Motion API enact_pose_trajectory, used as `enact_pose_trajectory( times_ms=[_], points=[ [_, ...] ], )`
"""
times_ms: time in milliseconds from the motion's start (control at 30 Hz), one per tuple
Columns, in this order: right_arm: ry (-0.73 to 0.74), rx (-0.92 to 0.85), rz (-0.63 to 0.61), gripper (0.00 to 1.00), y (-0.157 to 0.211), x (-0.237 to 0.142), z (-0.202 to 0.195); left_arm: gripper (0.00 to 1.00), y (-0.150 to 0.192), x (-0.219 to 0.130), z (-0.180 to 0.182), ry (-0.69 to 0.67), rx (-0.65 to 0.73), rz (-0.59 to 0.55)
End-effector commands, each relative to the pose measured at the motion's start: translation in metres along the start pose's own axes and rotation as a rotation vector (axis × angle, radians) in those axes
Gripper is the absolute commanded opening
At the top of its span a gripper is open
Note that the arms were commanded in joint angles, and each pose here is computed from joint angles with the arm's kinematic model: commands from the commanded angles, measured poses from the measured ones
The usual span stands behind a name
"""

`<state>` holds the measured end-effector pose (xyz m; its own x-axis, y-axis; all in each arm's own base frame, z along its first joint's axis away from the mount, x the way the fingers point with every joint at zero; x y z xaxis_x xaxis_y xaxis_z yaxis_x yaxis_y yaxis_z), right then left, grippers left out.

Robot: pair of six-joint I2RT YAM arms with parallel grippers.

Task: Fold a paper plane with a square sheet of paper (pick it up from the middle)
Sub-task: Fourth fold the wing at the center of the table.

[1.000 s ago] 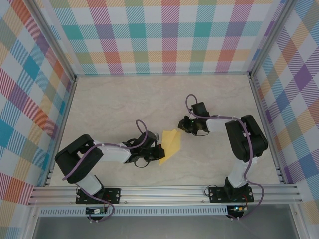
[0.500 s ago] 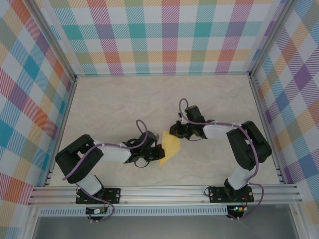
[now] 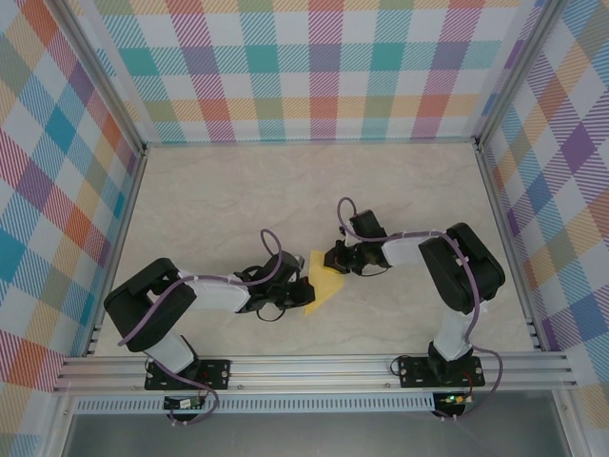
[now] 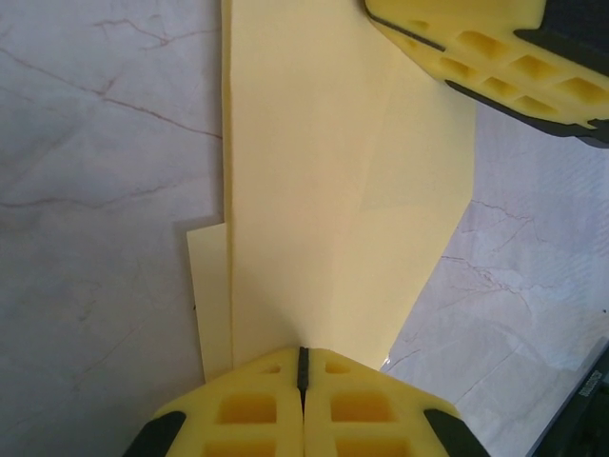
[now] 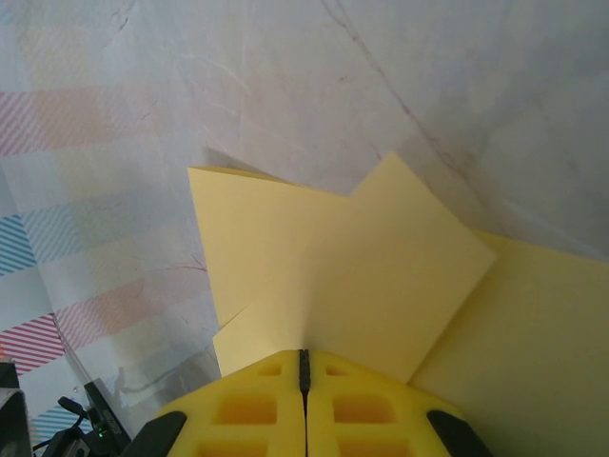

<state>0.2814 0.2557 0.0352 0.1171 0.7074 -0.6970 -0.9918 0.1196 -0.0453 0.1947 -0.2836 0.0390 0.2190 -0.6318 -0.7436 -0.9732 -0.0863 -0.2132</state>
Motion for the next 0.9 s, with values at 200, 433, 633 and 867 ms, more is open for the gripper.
enact_pose_trajectory(
  times_ms=[200, 433, 633, 867],
  points=[
    [0.146, 0.038, 0.016, 0.06, 0.014, 0.006, -0.039, 0.15, 0.016, -0.046, -0.003, -0.103, 0.025, 0.047],
    [0.151, 0.043, 0.02, 0.06, 0.017, 0.006, -0.042, 0.25, -0.012, -0.051, -0.038, 0.067, -0.048, -0.053],
    [0.159, 0.049, 0.026, 0.06, 0.019, 0.007, -0.045, 0.26, -0.019, -0.018, -0.044, 0.133, -0.104, 0.002],
    [0.171, 0.067, 0.039, 0.06, 0.022, 0.01, -0.051, 0.25, 0.013, -0.004, 0.005, 0.006, -0.179, 0.085]
  ],
)
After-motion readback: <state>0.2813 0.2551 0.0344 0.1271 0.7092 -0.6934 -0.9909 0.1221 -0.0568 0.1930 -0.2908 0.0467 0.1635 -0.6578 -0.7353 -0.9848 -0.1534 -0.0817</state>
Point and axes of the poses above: each hand's point on the last joint's axis, 136 mm out from that joint toward the fingers, its own x axis out along the fingers, its own z axis along the line the jaws close on, y = z × x, the point moved 3 cm from there along -x, back along the fingers
